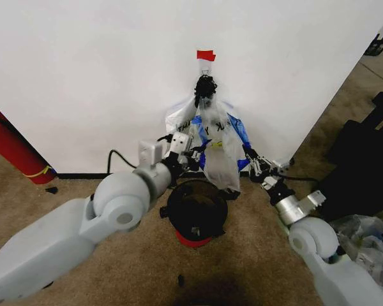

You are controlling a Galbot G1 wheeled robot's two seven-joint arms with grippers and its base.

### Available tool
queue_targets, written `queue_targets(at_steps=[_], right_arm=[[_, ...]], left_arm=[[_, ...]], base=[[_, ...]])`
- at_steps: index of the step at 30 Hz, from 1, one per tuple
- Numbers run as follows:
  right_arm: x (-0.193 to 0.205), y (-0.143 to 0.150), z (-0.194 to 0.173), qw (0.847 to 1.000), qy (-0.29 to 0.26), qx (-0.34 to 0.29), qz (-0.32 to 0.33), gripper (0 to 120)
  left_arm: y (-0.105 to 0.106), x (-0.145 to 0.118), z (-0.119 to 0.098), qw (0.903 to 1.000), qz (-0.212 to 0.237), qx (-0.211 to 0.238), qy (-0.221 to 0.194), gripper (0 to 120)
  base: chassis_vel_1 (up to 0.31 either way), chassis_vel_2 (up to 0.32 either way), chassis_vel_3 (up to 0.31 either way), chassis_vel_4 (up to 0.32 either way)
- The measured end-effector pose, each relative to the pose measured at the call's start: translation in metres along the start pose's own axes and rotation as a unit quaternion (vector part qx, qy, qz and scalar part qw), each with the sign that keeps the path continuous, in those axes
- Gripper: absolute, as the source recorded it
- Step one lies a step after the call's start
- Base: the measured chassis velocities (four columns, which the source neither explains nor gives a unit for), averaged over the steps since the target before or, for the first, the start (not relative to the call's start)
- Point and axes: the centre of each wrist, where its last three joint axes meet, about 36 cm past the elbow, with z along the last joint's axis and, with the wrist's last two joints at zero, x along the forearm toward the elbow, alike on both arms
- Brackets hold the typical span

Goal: Pick up the garbage bag from the wall and place it over the trash bin.

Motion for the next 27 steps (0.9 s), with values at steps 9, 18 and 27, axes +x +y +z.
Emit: queue_targets(at_steps=[9,18,27], right_arm=[[0.026,0.015,0.008,1.0,0.01,0.001,0.009,0],[0.038,0.029,0.01,1.0,0.005,0.001,0.01,0],[0.056,0.038,0.005,1.0,0.005,0.006,0.011,0]], left_arm=[[0.002,0.037,0.019,0.9998,-0.011,0.017,0.007,0],[-0.004,0.063,0.027,0.9998,-0.015,0.003,0.012,0],[-0.006,0.074,0.029,0.9997,-0.019,-0.001,0.015,0]], base=[[0.0,0.0,0.0,0.0],[0.0,0.0,0.0,0.0],[0.0,0.0,0.0,0.0]])
